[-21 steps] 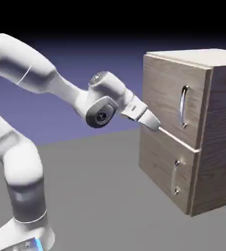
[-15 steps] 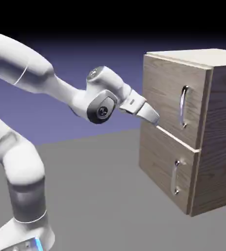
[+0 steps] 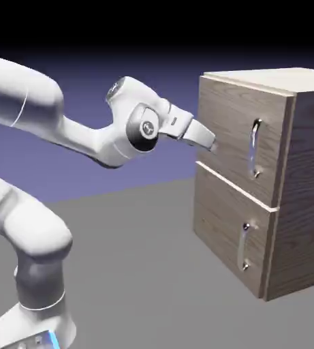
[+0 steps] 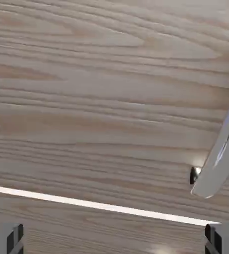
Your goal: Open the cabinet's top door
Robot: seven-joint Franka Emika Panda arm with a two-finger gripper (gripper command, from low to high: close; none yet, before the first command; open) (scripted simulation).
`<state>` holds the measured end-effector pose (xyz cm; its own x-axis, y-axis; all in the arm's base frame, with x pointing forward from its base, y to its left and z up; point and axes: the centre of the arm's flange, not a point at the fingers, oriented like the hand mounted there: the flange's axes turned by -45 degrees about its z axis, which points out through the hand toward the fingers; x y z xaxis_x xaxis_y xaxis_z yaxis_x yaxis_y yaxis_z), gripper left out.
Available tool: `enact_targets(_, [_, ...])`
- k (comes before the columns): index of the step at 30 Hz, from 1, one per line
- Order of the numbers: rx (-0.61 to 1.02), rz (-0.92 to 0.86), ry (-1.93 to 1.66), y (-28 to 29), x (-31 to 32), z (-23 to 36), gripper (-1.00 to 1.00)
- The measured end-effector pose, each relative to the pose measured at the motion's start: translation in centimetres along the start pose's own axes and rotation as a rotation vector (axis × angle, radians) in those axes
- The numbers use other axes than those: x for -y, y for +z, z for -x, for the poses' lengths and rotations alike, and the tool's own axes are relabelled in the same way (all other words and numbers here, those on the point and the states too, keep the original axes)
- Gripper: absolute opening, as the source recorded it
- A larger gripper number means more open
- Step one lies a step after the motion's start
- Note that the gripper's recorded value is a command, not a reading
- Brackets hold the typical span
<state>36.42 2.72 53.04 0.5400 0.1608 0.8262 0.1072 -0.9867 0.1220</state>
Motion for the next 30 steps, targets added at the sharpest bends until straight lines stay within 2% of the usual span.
enact_targets(15, [-0.178,0.048,0.006,-1.1,-2.4,0.2,0.00])
enact_targets(30, [-0.390,0.067,0.066,1.9,-5.9,1.9,0.00])
